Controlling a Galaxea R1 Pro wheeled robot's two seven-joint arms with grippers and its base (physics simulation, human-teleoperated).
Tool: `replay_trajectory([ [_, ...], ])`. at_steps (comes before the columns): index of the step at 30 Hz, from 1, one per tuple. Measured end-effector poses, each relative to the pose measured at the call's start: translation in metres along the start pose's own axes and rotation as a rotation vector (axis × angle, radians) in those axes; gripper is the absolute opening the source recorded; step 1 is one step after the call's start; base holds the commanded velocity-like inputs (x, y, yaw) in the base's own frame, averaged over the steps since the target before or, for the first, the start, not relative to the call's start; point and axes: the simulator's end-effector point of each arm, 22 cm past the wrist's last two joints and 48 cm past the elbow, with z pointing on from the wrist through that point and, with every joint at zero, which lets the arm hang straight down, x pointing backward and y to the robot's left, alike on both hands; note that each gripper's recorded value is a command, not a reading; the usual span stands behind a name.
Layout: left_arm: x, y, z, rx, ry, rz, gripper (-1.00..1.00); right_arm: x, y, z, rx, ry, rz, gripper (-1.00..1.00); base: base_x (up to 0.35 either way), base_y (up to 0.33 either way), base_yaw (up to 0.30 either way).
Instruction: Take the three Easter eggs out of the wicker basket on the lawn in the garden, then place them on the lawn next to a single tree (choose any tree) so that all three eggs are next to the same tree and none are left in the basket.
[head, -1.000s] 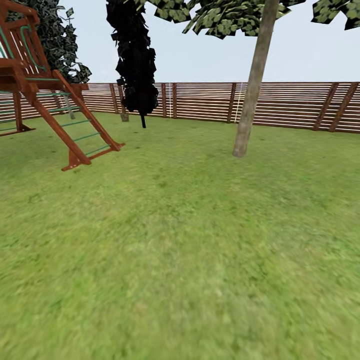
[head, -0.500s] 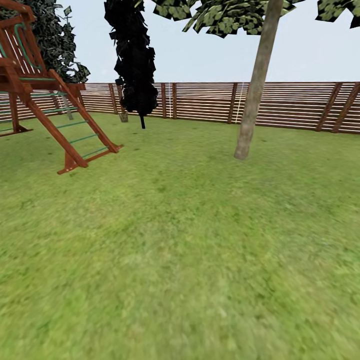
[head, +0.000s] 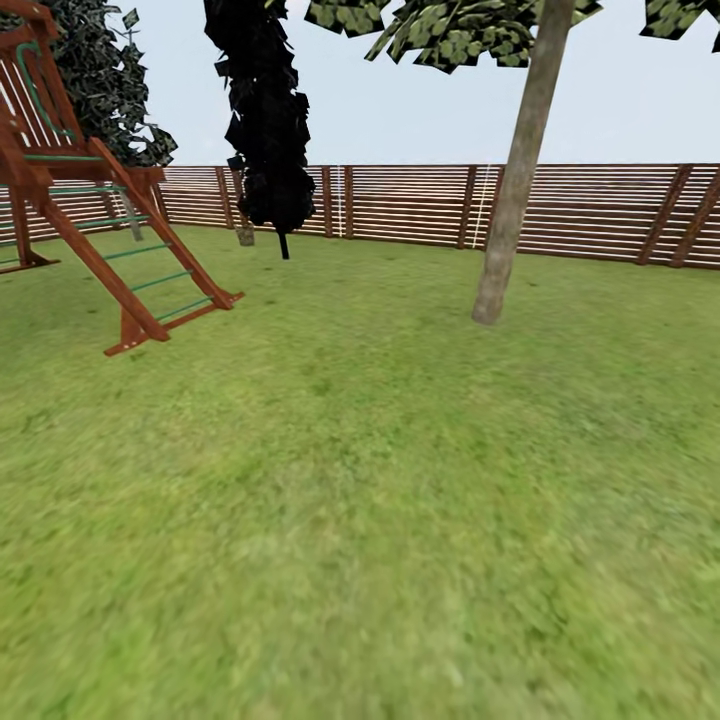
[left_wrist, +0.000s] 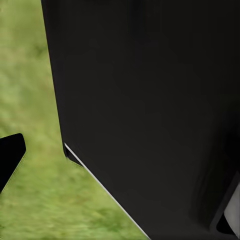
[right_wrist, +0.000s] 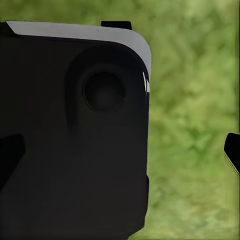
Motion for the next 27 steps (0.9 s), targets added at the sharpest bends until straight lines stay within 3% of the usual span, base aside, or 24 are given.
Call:
replay_trajectory([
  [27,0.0000,-0.0002,0.0000,0.000,0.000,0.001,1.00,-0.0001,0.0000,0.0000,0.000,0.000,0.000,1.00,0.340,0.000,0.000],
])
